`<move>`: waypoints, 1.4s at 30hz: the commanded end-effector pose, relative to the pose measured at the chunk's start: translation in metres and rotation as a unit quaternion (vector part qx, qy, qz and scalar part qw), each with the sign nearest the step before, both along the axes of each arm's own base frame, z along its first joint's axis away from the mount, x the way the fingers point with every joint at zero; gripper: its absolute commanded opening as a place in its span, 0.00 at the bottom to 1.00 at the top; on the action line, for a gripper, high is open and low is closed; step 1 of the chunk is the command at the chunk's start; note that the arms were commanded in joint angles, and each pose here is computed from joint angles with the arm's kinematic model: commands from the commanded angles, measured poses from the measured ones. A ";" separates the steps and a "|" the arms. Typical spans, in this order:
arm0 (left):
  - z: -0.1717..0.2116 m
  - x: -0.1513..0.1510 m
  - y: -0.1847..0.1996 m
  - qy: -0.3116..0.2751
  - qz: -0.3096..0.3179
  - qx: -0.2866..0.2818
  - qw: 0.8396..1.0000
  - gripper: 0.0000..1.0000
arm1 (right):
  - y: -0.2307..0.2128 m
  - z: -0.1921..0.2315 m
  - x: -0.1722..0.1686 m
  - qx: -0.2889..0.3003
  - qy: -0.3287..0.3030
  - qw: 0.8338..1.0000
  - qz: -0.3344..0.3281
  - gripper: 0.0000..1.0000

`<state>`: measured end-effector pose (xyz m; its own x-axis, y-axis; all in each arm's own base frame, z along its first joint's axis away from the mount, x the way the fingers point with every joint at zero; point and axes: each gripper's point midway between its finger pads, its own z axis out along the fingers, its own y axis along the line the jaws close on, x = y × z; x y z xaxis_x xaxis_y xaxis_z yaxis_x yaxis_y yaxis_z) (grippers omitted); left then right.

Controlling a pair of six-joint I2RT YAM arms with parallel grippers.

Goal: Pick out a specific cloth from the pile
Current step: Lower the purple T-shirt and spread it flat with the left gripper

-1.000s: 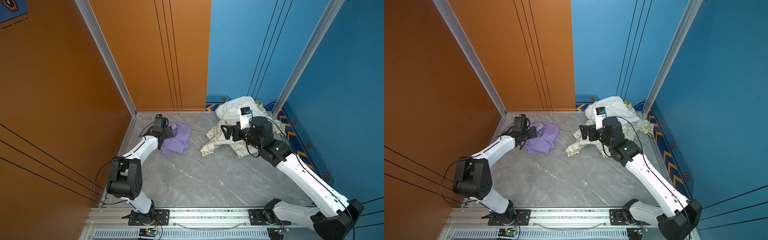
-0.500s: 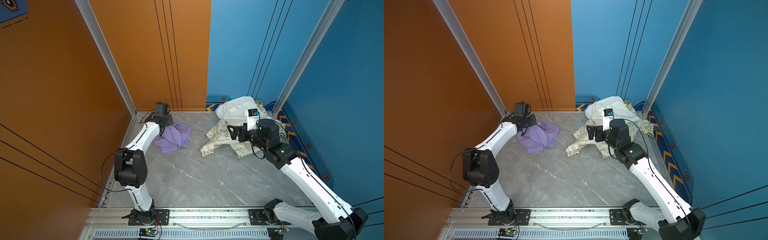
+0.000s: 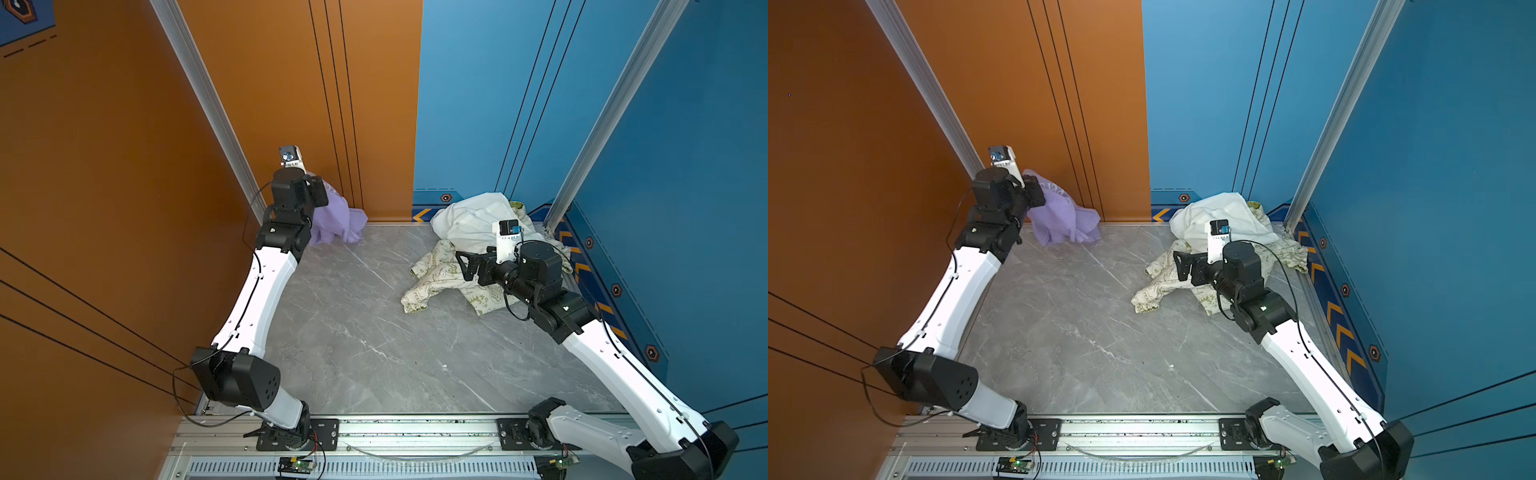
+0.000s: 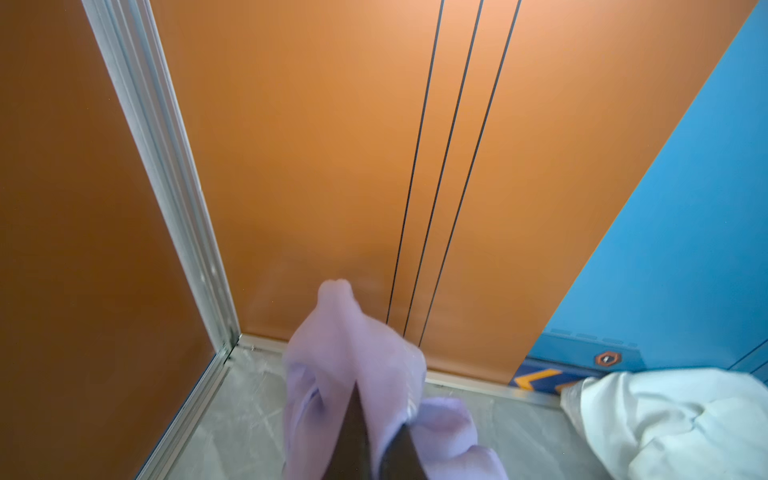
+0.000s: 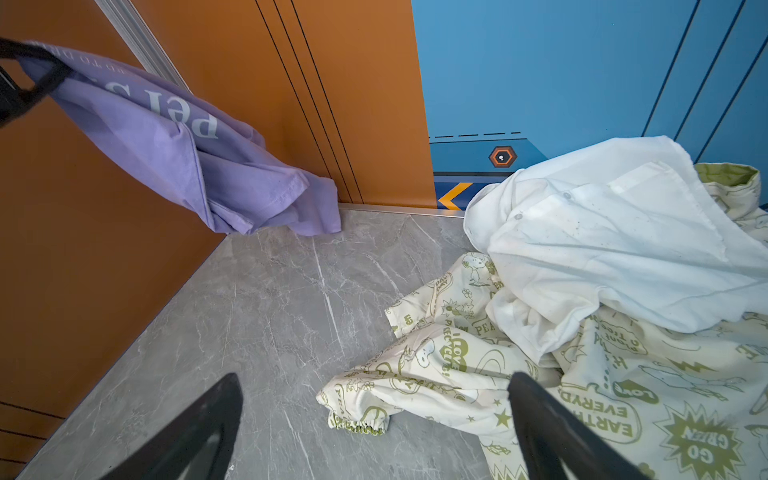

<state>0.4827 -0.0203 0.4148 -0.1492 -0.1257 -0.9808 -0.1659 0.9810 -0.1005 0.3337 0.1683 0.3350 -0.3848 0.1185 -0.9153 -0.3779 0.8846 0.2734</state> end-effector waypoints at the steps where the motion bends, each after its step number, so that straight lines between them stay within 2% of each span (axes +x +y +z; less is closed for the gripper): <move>1: -0.101 -0.001 0.017 0.088 0.042 0.018 0.995 0.00 | 0.006 0.003 -0.003 0.021 -0.002 1.000 0.019 1.00; 4: -0.194 -0.031 0.034 0.200 0.081 -0.010 0.976 0.07 | 0.008 -0.001 -0.005 0.018 0.004 0.999 0.027 1.00; 5: -0.222 -0.043 0.035 0.236 0.082 -0.024 0.968 0.13 | 0.008 -0.001 -0.005 0.016 0.005 0.999 0.029 1.00; 7: -0.254 -0.059 0.029 0.271 0.065 -0.044 0.959 0.28 | 0.008 -0.003 -0.005 0.013 0.007 0.999 0.031 1.00; 10: -0.269 -0.073 0.022 0.287 0.042 -0.054 0.956 0.56 | 0.010 -0.007 -0.005 0.011 0.012 0.999 0.035 1.00; 13: -0.238 -0.067 0.013 0.249 0.007 -0.060 0.967 0.84 | 0.012 -0.010 -0.004 0.012 0.017 0.999 0.038 1.00; 14: -0.228 -0.064 0.009 0.237 -0.006 -0.064 0.969 0.96 | 0.013 -0.009 -0.003 0.013 0.018 0.999 0.038 1.00; 17: -0.188 -0.048 0.000 0.195 -0.030 -0.081 0.977 0.98 | 0.014 -0.011 -0.002 0.018 0.021 0.999 0.039 1.00; 21: -0.183 -0.031 -0.007 0.191 -0.040 -0.107 0.975 0.98 | 0.014 -0.012 -0.004 0.018 0.022 0.999 0.040 1.00; 25: -0.211 -0.014 -0.010 0.216 -0.043 -0.157 0.963 0.98 | 0.012 -0.014 -0.006 0.013 0.022 0.999 0.040 1.00; 29: -0.260 -0.013 -0.009 0.264 -0.030 -0.206 0.942 0.98 | 0.010 -0.016 -0.009 0.007 0.022 0.999 0.040 1.00; 33: -0.302 -0.027 -0.014 0.311 -0.020 -0.238 0.920 0.98 | 0.008 -0.022 -0.009 0.003 0.028 0.999 0.038 1.00; 42: -0.374 -0.065 -0.027 0.380 -0.002 -0.258 0.888 0.98 | 0.014 -0.032 -0.004 0.010 0.046 0.998 0.044 1.00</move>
<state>0.4299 -0.0402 0.0649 -0.7208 -0.5032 -0.4767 -0.3427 0.8565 -0.3859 0.3299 0.1791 0.3087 -0.4577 0.0970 -0.8838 -0.4181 0.8537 0.3103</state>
